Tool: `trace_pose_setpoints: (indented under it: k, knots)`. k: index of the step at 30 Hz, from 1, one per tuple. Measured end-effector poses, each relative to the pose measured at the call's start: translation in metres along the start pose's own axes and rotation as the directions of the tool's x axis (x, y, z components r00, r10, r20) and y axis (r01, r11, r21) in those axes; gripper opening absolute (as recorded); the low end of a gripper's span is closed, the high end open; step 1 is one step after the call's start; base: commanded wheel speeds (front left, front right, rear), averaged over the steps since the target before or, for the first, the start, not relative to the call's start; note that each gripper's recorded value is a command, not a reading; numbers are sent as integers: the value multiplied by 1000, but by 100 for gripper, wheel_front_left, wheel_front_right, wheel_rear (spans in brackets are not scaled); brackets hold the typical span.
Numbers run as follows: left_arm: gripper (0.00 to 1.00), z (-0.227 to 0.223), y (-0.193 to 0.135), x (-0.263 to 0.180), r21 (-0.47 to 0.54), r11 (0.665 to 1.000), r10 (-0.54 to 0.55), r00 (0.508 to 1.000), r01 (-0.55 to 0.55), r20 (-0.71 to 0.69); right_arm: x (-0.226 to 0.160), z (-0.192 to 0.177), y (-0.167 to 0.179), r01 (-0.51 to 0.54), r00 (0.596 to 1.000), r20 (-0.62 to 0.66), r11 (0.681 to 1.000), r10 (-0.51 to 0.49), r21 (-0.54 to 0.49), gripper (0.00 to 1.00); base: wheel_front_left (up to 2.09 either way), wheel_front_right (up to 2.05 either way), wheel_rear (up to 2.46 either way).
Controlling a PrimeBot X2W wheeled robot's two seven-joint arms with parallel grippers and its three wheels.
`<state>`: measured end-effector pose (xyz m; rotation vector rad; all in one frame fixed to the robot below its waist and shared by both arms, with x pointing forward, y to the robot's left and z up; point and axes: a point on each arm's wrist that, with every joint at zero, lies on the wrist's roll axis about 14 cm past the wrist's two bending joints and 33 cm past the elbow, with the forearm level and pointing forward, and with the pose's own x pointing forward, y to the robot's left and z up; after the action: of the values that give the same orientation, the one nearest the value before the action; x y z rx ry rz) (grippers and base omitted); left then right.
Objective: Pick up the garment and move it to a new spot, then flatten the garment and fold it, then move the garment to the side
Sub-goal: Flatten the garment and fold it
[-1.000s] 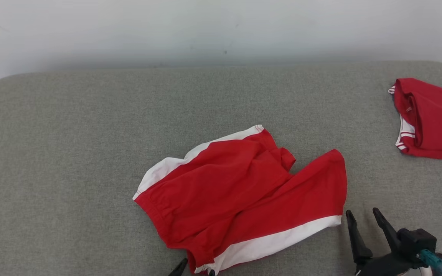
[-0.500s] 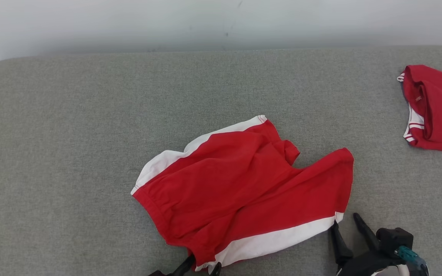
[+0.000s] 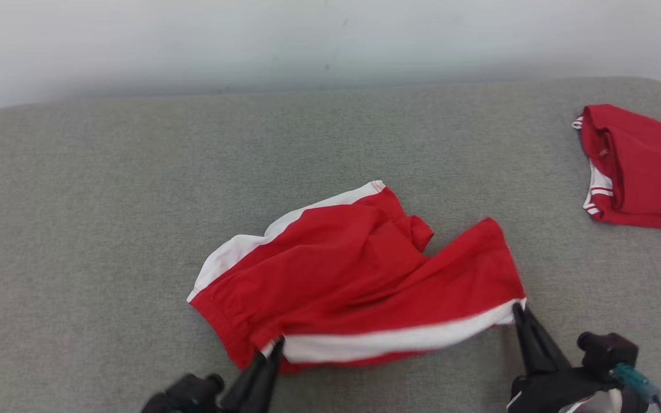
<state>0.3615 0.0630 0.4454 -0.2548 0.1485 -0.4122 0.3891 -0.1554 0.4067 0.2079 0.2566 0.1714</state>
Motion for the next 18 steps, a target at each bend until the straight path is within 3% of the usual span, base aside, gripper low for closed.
trace_pose_setpoints:
  k: [5,9,13,18]
  knots:
    - [0,59,16,22,36,999,14,986,-20,167,5,44,-8,0,992,124,1000,-1,7,0,0,0,0]
    - [0,113,10,56,151,987,-91,957,51,274,29,99,3,-53,968,248,995,31,83,0,0,0,0]
    - [0,183,1,103,246,961,-207,912,122,355,67,176,17,-125,929,356,991,102,42,0,0,0,0]
    - [0,297,-10,160,287,944,-286,841,164,460,111,287,17,-139,866,485,990,124,-5,0,0,0,0]
